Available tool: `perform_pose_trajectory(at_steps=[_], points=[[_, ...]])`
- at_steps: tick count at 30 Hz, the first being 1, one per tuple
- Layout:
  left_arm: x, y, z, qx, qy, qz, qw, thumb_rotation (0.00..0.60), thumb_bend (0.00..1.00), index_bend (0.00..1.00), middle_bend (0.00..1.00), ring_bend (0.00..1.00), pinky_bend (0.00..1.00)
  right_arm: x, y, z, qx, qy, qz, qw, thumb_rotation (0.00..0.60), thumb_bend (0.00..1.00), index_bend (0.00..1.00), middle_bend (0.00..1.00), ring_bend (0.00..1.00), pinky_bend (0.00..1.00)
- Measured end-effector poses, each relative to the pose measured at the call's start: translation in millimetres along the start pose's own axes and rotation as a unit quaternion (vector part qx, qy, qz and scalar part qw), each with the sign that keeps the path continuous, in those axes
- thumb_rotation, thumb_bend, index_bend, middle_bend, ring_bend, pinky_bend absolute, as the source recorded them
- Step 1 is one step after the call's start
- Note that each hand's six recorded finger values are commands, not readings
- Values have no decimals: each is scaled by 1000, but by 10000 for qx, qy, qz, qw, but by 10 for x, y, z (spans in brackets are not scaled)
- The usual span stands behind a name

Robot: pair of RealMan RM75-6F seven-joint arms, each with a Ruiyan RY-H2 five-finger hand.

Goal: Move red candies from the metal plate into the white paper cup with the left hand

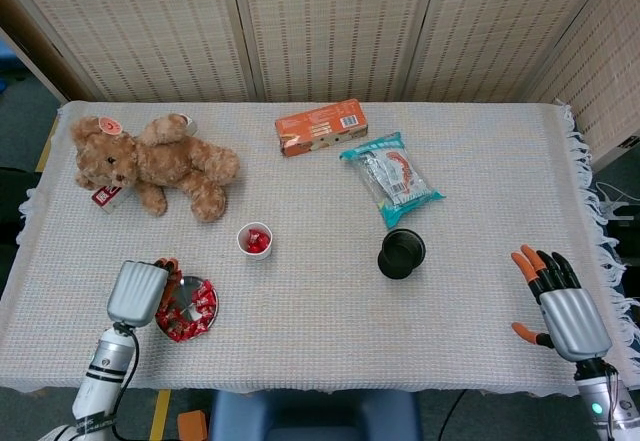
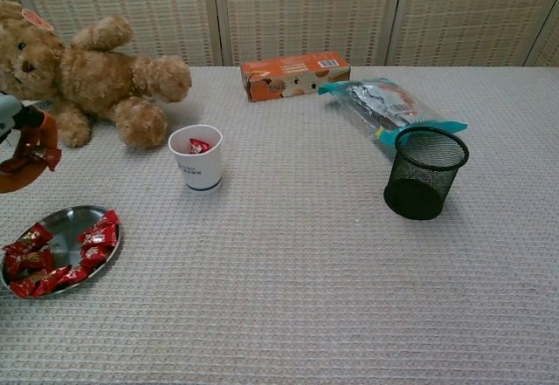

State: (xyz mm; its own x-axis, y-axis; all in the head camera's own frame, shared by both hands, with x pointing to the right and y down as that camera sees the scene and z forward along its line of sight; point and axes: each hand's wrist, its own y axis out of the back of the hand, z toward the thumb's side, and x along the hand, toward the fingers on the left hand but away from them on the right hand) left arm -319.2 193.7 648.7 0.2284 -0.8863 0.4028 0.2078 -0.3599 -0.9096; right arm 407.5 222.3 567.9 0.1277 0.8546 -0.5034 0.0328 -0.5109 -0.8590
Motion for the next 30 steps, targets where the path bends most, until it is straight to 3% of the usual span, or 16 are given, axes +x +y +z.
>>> perform_pose_trajectory(at_steps=[8, 25, 30], points=[[575, 242, 490, -156, -394, 194, 9989, 600, 525, 766, 799, 850, 1000, -21, 15, -58, -22, -104, -7, 9999, 600, 44, 0, 0, 0, 0], [1170, 112, 1073, 297, -625, 266, 9972, 600, 526, 758, 791, 850, 1000, -15, 59, -112, -73, -200, -78, 9997, 600, 45, 0, 0, 0, 0], [1200, 75, 1083, 344, -606, 223, 9973, 600, 519, 670, 725, 849, 1000, -13, 61, -115, -76, -202, -77, 9997, 600, 44, 0, 0, 0, 0]])
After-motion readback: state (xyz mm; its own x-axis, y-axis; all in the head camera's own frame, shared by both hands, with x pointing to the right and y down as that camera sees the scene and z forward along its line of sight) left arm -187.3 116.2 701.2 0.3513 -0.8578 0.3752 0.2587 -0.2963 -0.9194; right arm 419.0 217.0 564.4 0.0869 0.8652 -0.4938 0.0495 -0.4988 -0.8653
